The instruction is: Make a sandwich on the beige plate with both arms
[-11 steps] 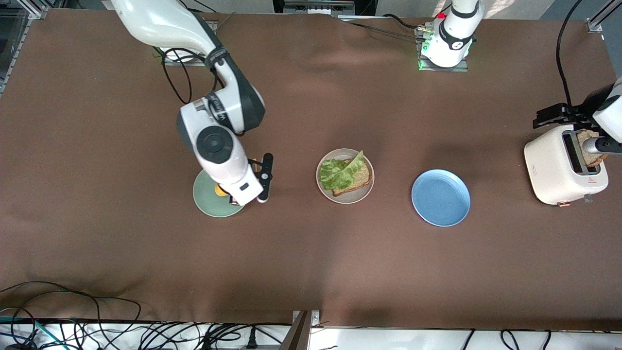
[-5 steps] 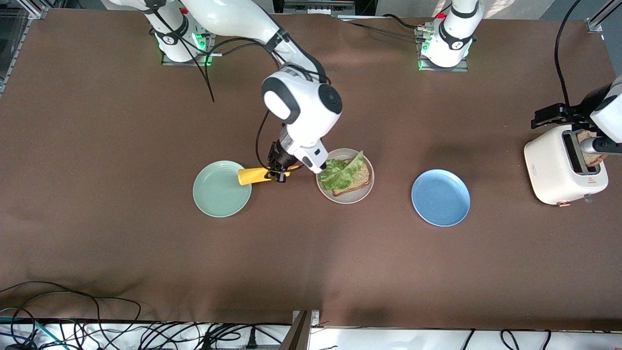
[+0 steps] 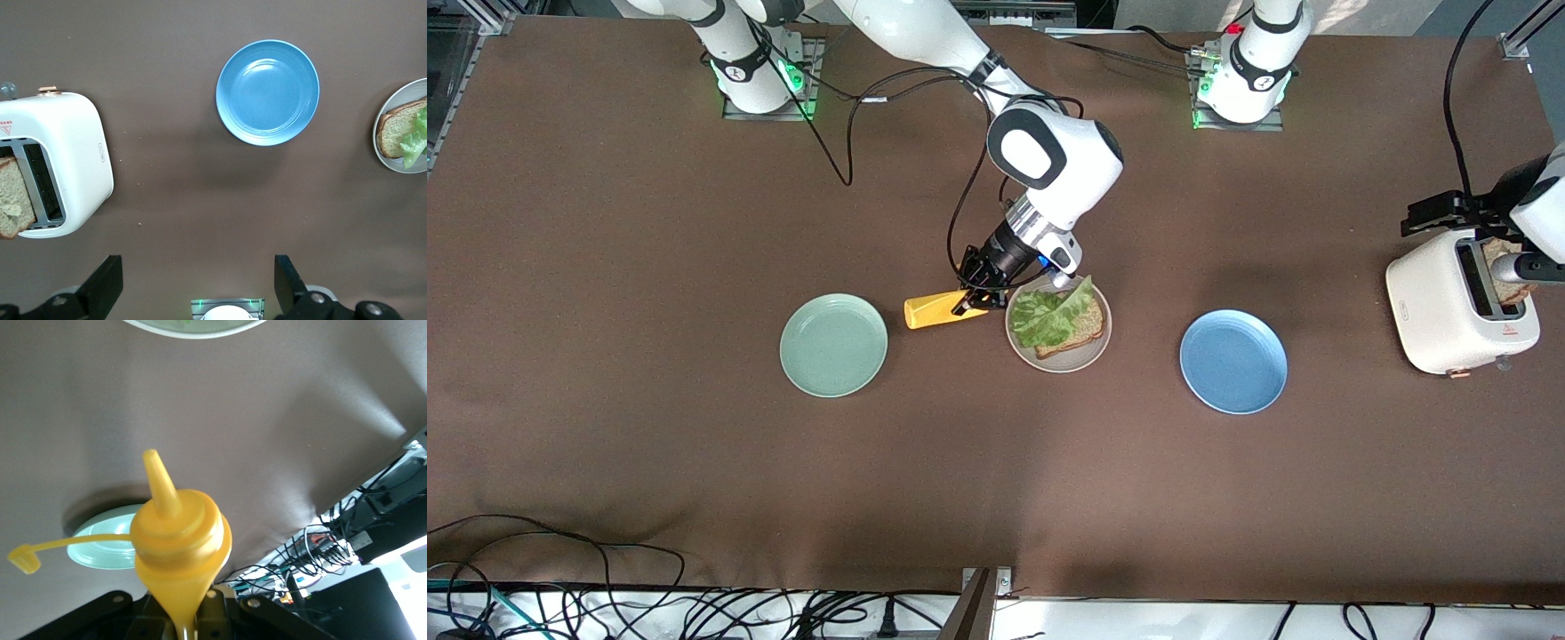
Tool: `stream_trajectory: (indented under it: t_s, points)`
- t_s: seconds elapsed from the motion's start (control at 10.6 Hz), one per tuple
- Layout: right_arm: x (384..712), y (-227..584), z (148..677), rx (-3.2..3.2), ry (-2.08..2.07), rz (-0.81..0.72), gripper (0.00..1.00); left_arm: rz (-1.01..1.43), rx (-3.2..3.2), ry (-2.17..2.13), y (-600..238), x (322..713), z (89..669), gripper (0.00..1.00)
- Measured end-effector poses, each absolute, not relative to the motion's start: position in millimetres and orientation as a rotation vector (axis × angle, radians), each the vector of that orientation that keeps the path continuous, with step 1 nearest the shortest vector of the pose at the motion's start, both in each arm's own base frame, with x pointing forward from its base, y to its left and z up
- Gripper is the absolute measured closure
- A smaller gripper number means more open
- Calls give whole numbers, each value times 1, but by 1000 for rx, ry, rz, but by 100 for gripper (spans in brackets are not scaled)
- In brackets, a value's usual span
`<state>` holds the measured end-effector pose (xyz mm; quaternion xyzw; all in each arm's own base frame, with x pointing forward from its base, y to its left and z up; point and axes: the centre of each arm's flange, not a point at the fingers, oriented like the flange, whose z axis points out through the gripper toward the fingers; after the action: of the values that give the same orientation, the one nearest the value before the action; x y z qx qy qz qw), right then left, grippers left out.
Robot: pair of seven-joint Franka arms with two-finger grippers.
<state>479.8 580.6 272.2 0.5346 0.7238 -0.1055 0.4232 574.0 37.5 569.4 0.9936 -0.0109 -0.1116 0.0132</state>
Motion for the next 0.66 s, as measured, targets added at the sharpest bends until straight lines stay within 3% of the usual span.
stream_trajectory:
  t_s: [0.47, 0.66]
  points:
    - [486, 580, 292, 1375, 1797, -240, 94, -348, 3095, -34, 38, 574, 569, 0]
    - [511, 550, 309, 1573, 1825, -278, 94, -348, 3095, -33, 38, 574, 569, 0]
